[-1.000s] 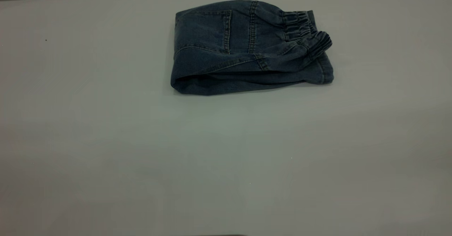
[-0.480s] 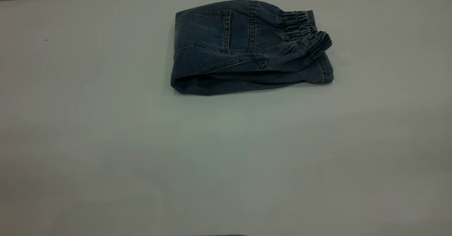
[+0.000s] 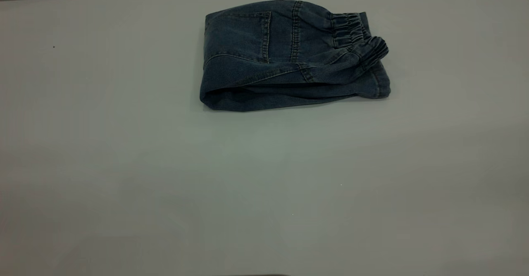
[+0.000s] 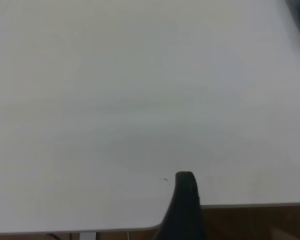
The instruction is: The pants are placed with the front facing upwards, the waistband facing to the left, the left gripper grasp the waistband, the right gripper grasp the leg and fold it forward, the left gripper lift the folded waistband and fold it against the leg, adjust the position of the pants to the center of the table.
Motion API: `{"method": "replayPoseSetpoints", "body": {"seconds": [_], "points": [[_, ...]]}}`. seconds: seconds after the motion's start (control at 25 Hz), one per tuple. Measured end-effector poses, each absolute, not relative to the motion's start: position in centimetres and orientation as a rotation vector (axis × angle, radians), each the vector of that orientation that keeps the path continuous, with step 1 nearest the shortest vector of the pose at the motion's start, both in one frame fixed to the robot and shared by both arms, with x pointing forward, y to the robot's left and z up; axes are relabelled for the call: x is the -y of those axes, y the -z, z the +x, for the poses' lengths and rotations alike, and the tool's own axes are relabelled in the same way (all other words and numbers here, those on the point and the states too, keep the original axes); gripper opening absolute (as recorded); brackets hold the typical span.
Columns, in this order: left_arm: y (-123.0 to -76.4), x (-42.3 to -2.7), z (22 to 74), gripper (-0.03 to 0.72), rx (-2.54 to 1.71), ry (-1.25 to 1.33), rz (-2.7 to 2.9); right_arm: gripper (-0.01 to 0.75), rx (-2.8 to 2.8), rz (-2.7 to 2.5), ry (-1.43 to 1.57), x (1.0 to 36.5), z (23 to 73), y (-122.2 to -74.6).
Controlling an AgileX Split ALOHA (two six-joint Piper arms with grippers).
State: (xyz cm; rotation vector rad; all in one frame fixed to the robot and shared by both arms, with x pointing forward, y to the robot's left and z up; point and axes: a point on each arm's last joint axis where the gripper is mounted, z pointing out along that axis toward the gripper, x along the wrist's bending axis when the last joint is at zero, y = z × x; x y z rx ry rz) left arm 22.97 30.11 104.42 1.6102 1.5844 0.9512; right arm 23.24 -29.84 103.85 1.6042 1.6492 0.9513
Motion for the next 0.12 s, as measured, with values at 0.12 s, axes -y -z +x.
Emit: {"method": "replayPoseSetpoints", "body": {"seconds": [0.12], "points": [[-104.42, -30.11, 22.97, 0.570, -1.584, -0.951, 1.610, 0.417, -1.649, 1.604, -0.951, 29.84, 23.24, -103.85]]}}
